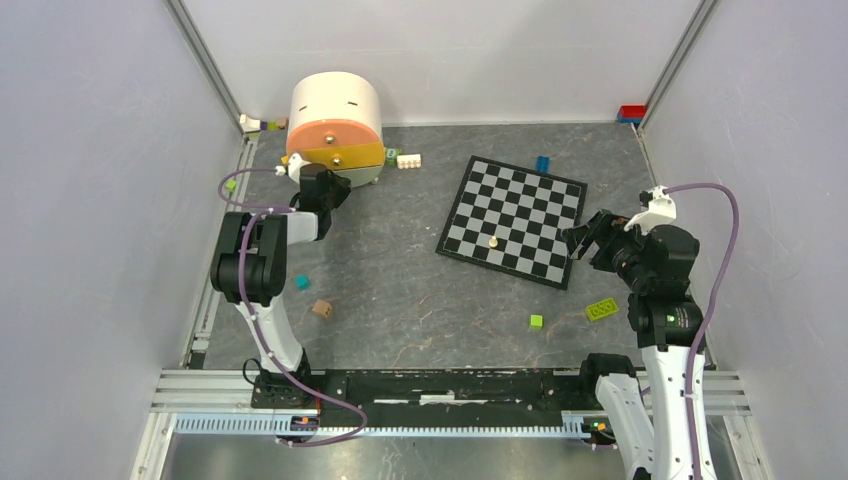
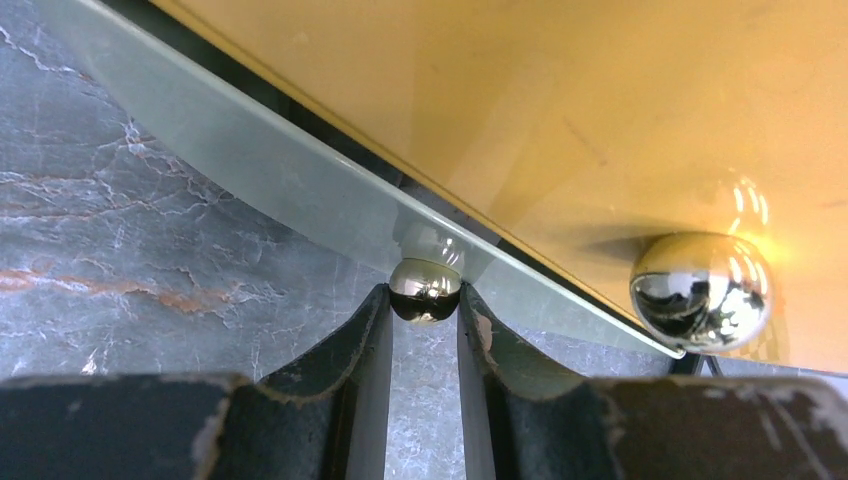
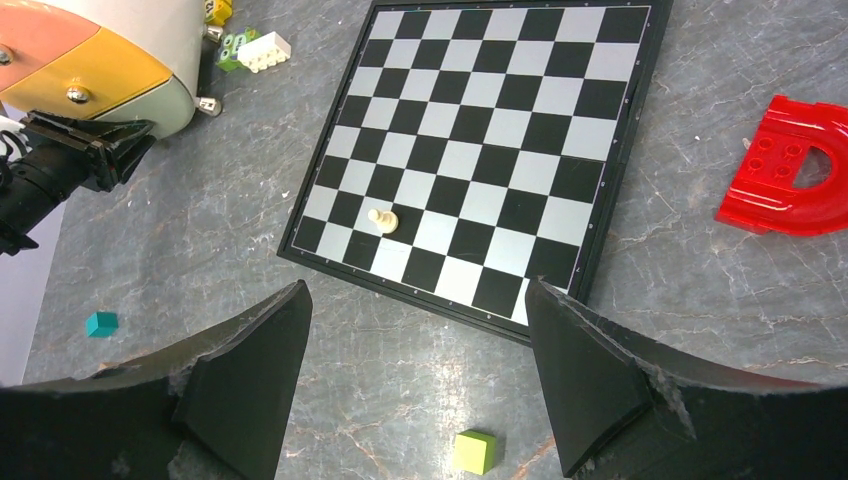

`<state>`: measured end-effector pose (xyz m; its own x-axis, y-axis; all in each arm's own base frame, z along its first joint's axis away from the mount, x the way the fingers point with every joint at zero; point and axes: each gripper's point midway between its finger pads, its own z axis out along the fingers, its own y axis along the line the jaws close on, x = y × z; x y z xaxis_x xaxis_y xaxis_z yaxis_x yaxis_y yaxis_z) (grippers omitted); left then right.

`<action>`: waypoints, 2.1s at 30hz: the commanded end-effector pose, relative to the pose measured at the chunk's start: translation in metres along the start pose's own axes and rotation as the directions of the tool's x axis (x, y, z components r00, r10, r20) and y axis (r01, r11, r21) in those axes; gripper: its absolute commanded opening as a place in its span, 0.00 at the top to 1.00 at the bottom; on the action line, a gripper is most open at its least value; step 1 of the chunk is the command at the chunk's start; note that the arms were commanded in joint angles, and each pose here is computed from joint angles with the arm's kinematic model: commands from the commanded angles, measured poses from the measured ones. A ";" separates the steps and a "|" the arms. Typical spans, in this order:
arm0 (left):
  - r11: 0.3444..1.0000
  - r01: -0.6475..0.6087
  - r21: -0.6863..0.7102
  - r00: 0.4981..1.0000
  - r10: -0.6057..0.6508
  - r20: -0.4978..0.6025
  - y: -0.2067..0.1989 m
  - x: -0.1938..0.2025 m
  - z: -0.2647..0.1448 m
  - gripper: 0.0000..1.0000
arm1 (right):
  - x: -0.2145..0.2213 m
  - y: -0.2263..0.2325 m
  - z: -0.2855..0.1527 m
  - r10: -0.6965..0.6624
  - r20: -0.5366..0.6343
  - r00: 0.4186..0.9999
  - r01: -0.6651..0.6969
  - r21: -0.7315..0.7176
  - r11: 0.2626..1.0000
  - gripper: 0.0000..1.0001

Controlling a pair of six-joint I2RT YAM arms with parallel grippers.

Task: Organize the makeup
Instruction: Close the drawer in the storage box, then reset both arms

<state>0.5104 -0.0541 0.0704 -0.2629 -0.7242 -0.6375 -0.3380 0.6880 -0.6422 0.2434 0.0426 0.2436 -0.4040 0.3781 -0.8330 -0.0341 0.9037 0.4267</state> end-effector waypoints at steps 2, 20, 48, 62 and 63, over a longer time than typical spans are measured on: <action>0.994 0.070 0.085 0.985 -0.083 0.151 -0.032 -0.051 0.010 0.85 | -0.004 0.002 0.000 -0.020 0.010 1.000 0.021 -0.010 1.000 0.15; 0.997 0.052 0.060 0.992 -0.059 0.115 -0.034 -0.060 -0.048 0.42 | 0.006 -0.006 0.007 -0.051 -0.013 0.999 0.051 -0.001 0.999 0.14; 0.971 -0.204 0.127 0.955 0.226 -0.190 0.006 -0.010 -0.328 0.19 | 0.047 -0.018 0.004 -0.100 -0.112 0.989 0.100 -0.009 0.995 0.11; 0.950 -0.294 0.102 0.908 0.311 -0.280 0.023 0.001 -0.348 0.00 | 0.033 -0.006 0.017 -0.065 -0.127 0.990 0.059 -0.045 0.997 0.02; 0.948 -0.299 0.109 0.907 0.318 -0.277 0.022 0.000 -0.349 0.00 | 0.032 -0.005 0.019 -0.059 -0.129 0.990 0.053 -0.054 0.997 0.02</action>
<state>0.1923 -0.0559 0.1892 -0.5972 -0.5130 -0.6166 -0.2126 0.8425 -0.4951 0.2344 0.0500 0.1844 -0.5596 0.2885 -0.7769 -0.0649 0.9193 0.3881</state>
